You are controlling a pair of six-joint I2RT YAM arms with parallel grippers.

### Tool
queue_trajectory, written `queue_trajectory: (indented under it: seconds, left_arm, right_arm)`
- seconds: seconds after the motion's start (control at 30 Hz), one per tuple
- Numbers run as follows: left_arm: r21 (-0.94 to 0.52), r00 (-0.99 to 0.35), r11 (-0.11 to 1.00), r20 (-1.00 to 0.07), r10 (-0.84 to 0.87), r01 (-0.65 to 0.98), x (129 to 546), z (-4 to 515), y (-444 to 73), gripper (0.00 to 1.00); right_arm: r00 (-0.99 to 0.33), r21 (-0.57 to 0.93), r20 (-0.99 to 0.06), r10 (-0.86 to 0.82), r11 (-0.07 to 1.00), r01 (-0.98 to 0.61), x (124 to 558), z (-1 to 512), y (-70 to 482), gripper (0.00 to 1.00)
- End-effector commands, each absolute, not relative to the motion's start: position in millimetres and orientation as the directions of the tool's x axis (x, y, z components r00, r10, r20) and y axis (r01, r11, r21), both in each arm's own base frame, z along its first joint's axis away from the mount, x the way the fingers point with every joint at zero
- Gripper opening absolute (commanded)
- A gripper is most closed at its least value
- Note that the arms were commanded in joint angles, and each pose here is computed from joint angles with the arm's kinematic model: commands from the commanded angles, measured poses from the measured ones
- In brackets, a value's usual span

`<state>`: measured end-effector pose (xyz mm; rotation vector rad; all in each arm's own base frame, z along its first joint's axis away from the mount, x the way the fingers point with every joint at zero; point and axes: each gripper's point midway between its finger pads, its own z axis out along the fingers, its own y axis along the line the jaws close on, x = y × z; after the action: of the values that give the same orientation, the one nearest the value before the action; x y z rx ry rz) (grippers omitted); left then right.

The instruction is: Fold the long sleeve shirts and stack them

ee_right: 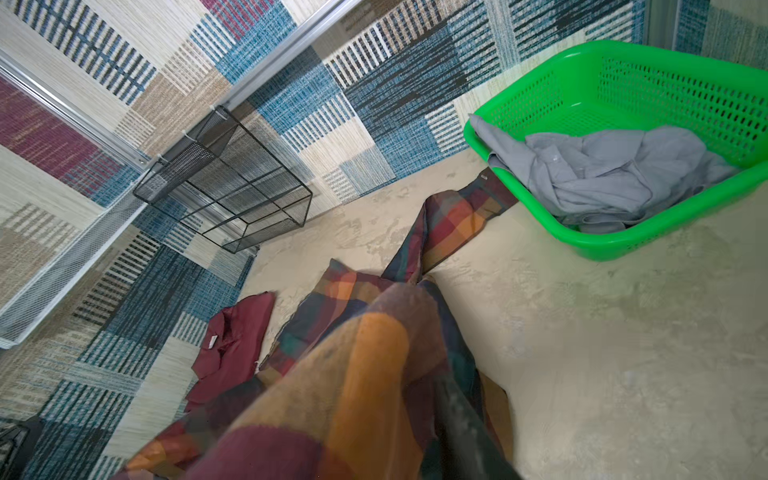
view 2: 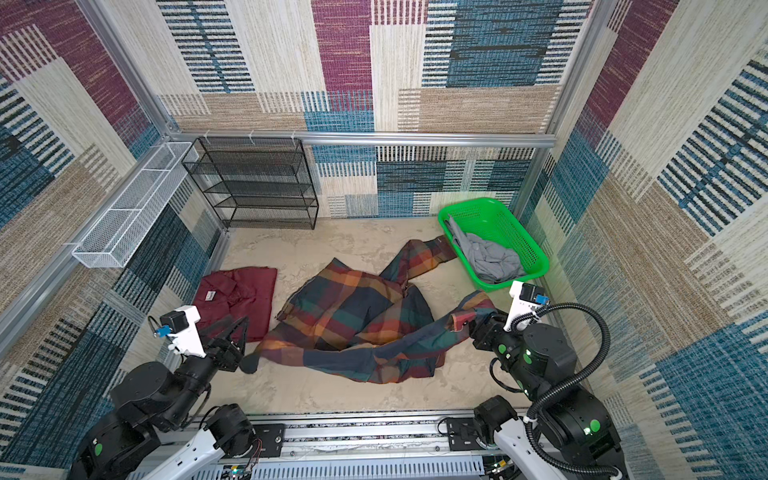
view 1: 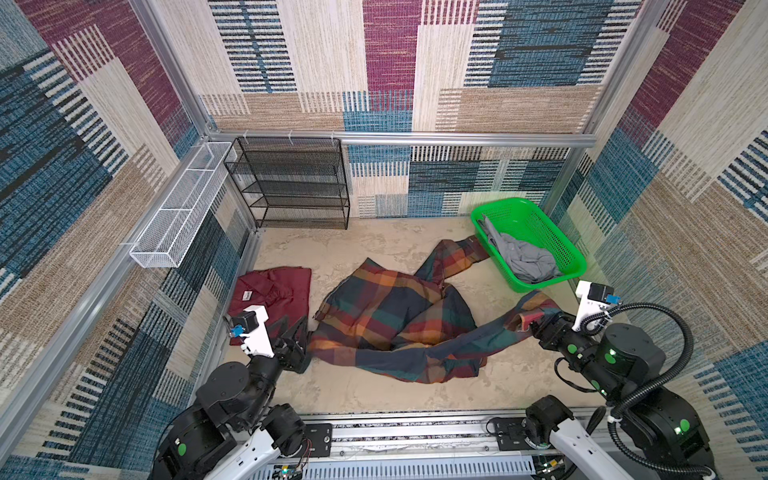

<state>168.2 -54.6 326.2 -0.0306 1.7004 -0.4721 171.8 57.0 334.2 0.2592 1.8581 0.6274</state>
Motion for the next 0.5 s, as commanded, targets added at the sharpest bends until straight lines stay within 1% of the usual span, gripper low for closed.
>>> queue_trajectory:
  seconds: [0.0, 0.07, 0.17, 0.23, 0.33, 0.4, 0.47]
  left_arm:
    - [-0.246, -0.207, 0.919, -0.960, -0.187, 0.308, 159, 337, -59, 0.56]
    - [-0.211, -0.170, 0.919, -0.972, -0.162, 0.332, 154, 352, -56, 0.56]
    - [-0.161, -0.113, 0.930, -0.985, -0.130, 0.330, 152, 370, -50, 0.56]
    - [-0.128, -0.120, 0.936, -0.988, -0.093, 0.329, 157, 371, -54, 0.57]
    - [-0.096, -0.219, 0.934, -0.976, -0.020, 0.343, 172, 355, -76, 0.56]
    - [-0.101, -0.298, 0.942, -0.955, -0.001, 0.319, 184, 339, -86, 0.55]
    - [-0.111, -0.345, 0.943, -0.939, 0.003, 0.312, 191, 324, -95, 0.55]
  right_arm:
    - [-0.360, 0.538, -0.815, 0.455, 0.824, -0.177, 162, 351, 60, 0.52]
    - [-0.371, 0.532, -0.826, 0.425, 0.805, -0.263, 155, 359, 72, 0.64]
    - [-0.317, 0.529, -0.843, 0.434, 0.774, -0.349, 138, 381, 73, 0.70]
    - [-0.304, 0.527, -0.847, 0.435, 0.757, -0.386, 130, 390, 75, 0.76]
    - [-0.334, 0.516, -0.855, 0.397, 0.720, -0.464, 122, 400, 89, 0.80]
    - [-0.325, 0.529, -0.848, 0.419, 0.711, -0.464, 116, 410, 86, 0.81]
    - [-0.309, 0.545, -0.838, 0.450, 0.713, -0.440, 111, 417, 77, 0.83]
